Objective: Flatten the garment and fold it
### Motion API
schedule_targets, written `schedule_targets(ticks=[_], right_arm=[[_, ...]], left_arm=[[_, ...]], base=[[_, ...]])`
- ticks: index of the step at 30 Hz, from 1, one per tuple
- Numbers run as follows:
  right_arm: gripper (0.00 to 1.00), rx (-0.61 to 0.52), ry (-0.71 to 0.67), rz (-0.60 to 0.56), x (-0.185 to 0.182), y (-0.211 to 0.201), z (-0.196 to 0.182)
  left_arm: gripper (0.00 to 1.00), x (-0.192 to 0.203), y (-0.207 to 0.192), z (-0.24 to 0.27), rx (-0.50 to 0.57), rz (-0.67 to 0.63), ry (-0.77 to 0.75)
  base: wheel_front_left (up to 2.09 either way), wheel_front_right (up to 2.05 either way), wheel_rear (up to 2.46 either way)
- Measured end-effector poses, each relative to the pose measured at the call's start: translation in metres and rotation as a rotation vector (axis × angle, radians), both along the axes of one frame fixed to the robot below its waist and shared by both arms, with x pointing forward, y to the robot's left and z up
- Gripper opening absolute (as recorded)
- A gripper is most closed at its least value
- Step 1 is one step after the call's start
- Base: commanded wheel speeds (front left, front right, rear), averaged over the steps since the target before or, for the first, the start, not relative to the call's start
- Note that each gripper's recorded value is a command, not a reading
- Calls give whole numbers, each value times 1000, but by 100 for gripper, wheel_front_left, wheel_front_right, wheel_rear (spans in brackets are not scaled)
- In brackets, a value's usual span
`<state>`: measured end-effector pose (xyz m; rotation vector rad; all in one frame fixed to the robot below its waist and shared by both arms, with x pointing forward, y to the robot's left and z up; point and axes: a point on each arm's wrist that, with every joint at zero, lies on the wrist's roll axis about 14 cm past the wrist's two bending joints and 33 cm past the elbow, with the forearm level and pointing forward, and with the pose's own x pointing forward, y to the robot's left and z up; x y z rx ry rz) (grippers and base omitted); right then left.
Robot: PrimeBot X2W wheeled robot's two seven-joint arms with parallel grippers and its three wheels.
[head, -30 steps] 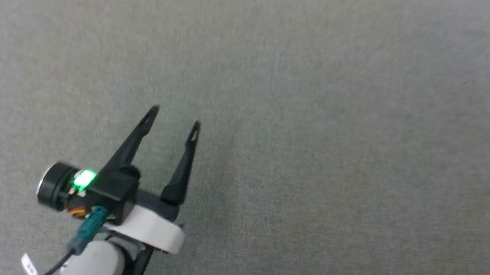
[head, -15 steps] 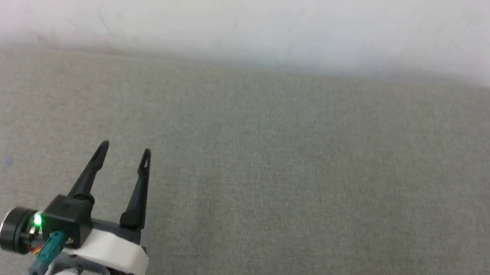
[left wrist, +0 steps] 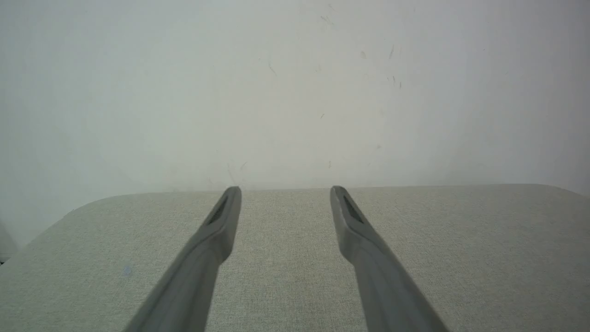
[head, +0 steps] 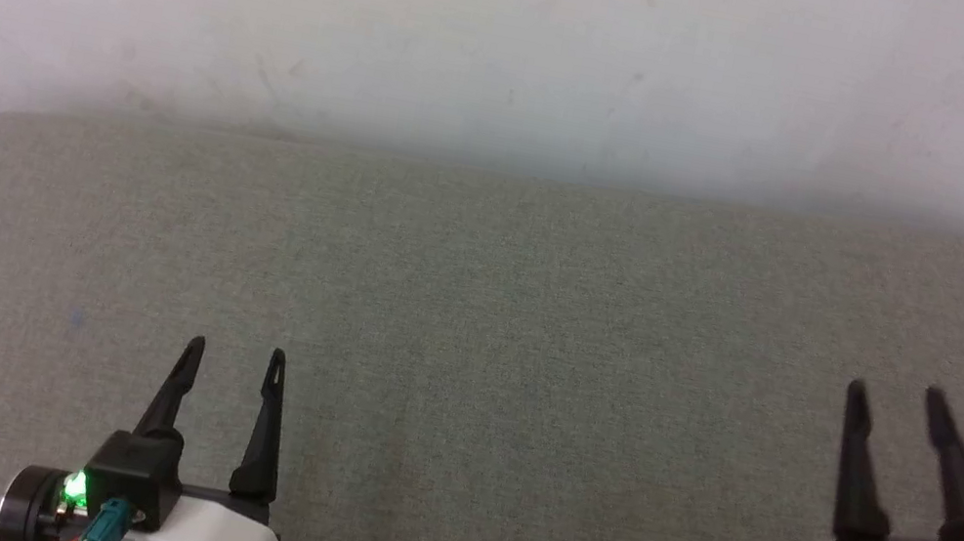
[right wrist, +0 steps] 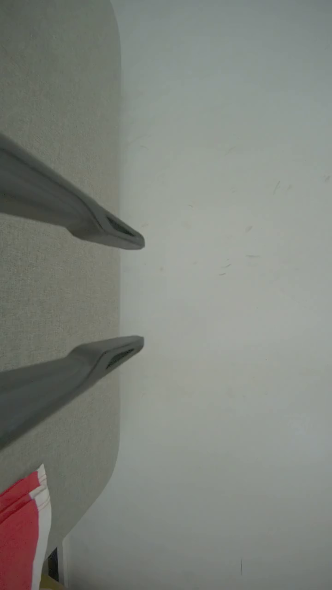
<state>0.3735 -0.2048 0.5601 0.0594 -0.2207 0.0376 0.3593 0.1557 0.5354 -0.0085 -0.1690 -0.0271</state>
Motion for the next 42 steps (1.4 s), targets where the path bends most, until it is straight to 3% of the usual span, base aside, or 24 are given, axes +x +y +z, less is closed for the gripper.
schedule_targets(ticks=[8, 34, 35, 42], right_arm=[[100, 23, 82, 56, -15, 28, -31], [100, 24, 72, 59, -16, 32, -29], [0, 24, 73, 60, -15, 32, -29], [0, 23, 77, 60, -15, 32, -30]], left_arm=[[100, -6, 6, -9, -8, 25, 26], [100, -8, 10, -12, -7, 36, 36], [0, -8, 10, -12, -7, 35, 36], [0, -8, 9, -13, -8, 34, 42]], base=[[0, 0, 0], [0, 0, 0], [0, 0, 0], [0, 0, 0]])
